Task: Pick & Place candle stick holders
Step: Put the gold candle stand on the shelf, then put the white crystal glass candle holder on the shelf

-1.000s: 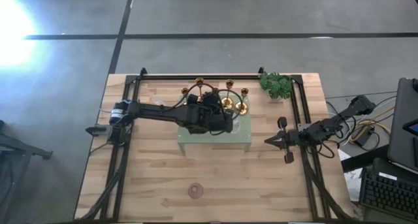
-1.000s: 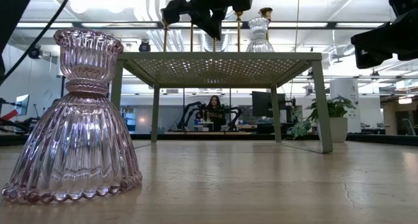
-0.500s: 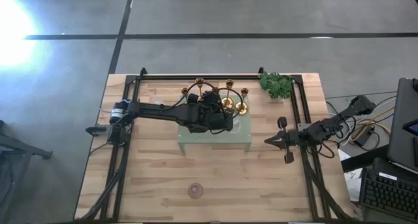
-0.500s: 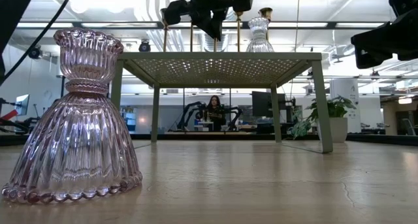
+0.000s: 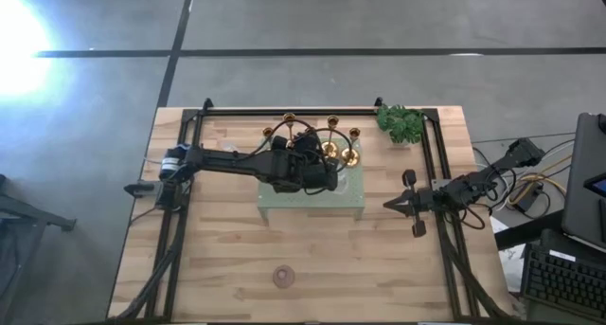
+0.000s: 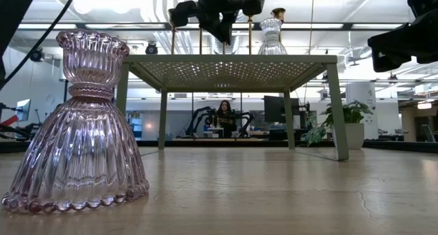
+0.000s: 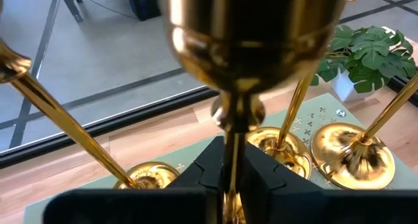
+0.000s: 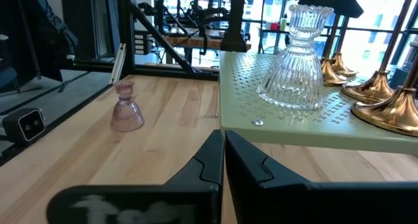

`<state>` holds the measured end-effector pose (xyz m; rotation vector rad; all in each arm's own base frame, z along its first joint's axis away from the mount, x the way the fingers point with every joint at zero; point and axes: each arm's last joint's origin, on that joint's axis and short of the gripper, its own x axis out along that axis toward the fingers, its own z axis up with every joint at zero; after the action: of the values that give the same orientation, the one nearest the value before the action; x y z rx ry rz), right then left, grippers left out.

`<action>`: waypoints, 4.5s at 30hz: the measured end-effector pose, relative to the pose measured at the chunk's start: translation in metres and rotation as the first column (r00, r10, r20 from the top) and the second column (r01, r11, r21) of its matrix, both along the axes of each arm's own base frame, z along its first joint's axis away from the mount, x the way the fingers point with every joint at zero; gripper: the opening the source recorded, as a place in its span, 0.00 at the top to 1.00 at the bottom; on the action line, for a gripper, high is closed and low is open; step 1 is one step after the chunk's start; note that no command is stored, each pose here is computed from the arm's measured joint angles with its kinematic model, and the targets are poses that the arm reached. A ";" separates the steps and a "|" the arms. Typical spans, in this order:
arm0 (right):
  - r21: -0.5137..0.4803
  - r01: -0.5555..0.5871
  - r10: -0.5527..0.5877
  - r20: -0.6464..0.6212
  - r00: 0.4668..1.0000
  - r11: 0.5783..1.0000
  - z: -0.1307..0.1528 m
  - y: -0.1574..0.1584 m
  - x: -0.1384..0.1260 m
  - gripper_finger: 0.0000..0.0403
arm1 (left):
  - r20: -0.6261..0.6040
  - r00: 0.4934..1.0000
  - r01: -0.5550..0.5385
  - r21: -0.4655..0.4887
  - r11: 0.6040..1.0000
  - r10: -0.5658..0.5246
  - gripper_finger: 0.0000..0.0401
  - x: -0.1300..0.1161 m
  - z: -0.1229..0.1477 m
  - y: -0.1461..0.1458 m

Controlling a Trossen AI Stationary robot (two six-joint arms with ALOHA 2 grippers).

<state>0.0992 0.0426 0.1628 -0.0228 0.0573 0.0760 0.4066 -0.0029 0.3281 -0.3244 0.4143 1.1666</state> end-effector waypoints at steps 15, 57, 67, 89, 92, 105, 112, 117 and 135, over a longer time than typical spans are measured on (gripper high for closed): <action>0.000 0.000 0.000 0.000 1.000 1.000 0.000 0.000 0.000 0.98 | 0.005 1.000 -0.005 0.002 1.000 0.005 0.70 0.000 0.000 0.000; 0.000 0.000 0.000 0.000 1.000 1.000 0.000 0.000 0.000 0.98 | 0.011 0.999 0.041 -0.045 0.998 -0.040 0.58 -0.004 0.000 -0.020; 0.000 0.000 0.000 0.000 1.000 1.000 0.000 0.000 0.000 0.98 | 0.015 1.000 0.024 -0.061 0.998 -0.024 0.58 -0.013 0.003 -0.029; 0.000 0.000 0.000 0.000 1.000 1.000 0.000 0.000 0.000 0.98 | 0.088 0.980 0.189 -0.120 0.975 -0.179 0.58 -0.040 0.029 -0.080; 0.000 0.000 0.000 0.000 1.000 1.000 0.000 0.000 0.000 0.98 | 0.088 0.971 0.232 -0.154 0.960 -0.221 0.58 -0.047 0.034 -0.088; 0.000 0.000 0.000 0.000 1.000 1.000 0.000 0.000 0.000 0.98 | 0.107 0.929 0.368 -0.347 0.863 -0.353 0.58 -0.082 0.052 -0.117; 0.000 0.000 0.000 0.000 1.000 1.000 0.000 0.000 0.000 0.98 | -0.015 0.971 0.211 -0.415 0.885 -0.239 0.58 -0.115 0.045 -0.131; 0.000 0.000 0.000 0.000 1.000 1.000 0.000 0.000 0.000 0.98 | -0.012 0.984 0.159 -0.402 0.902 -0.178 0.58 -0.128 0.035 -0.145; 0.000 0.000 0.000 0.000 1.000 1.000 0.000 0.000 0.000 0.98 | -0.099 0.972 -0.237 -0.380 0.894 0.215 0.58 -0.163 -0.065 -0.142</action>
<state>0.0992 0.0426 0.1628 -0.0230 0.0572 0.0759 0.2437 -0.1447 0.2631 -0.7047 0.6731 1.3202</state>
